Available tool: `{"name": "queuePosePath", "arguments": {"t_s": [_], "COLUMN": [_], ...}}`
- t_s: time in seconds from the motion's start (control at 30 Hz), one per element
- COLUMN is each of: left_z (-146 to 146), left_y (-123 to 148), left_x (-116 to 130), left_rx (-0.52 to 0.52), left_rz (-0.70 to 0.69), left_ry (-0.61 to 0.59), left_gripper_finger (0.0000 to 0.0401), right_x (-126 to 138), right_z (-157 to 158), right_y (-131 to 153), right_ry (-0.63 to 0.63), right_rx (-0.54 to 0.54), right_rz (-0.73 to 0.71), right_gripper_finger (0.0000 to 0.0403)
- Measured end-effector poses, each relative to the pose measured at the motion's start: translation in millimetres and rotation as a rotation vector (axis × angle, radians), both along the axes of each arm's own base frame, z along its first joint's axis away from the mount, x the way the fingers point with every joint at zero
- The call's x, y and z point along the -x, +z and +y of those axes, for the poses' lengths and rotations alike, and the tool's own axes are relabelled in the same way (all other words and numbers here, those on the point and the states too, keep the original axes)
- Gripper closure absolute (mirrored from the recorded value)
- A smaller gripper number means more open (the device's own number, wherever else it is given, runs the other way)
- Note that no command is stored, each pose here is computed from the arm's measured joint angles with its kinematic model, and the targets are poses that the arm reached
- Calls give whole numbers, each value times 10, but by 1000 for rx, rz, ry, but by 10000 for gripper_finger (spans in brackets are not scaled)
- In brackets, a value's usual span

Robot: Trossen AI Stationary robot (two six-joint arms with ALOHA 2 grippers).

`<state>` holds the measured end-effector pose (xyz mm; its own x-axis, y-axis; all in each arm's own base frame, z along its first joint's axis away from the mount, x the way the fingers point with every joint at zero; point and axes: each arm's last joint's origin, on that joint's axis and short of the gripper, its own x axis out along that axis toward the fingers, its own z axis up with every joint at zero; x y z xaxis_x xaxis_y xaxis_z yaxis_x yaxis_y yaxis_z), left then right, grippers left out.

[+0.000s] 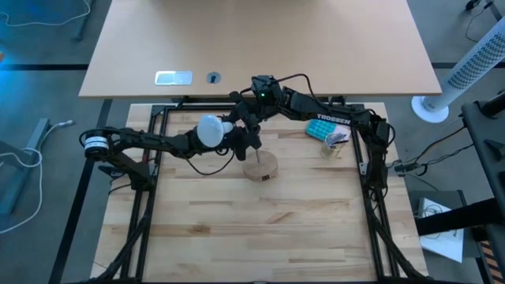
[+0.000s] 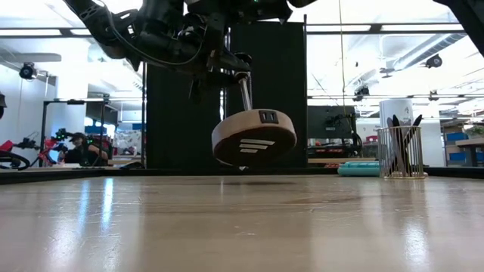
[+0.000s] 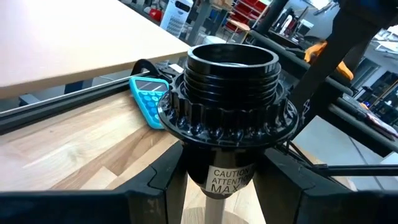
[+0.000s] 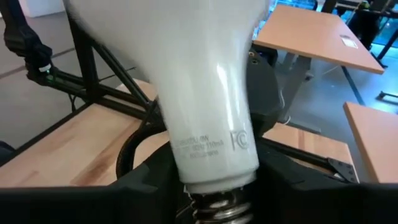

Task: Screw lightbulb
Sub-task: Insert the light bulb into the table lamp

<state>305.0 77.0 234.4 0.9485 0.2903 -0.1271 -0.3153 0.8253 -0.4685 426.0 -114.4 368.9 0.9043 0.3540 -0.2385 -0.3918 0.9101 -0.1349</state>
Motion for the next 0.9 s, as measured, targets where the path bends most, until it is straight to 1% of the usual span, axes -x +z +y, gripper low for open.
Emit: {"name": "queuePosePath", "arguments": {"t_s": [0.17, 0.33, 0.63, 0.9], "left_z": [1, 2, -2, -27], "left_y": [-4, -7, 14, -64], "left_x": [2, 3, 26, 152], "left_rx": [0, -4, -39, -54], "left_rz": [1, 4, 7, -16], "left_ry": [7, 8, 9, 32], "left_gripper_finger": [258, 258, 258, 258], "right_x": [1, 0, 49, 89], "right_z": [0, 2, -17, -79], "right_y": [-1, -3, 62, 94], "right_ry": [-2, -5, -3, 1], "right_rx": [-9, -20, -18, -29], "right_rz": [4, 10, -6, -15], "right_gripper_finger": [282, 278, 283, 285]}}
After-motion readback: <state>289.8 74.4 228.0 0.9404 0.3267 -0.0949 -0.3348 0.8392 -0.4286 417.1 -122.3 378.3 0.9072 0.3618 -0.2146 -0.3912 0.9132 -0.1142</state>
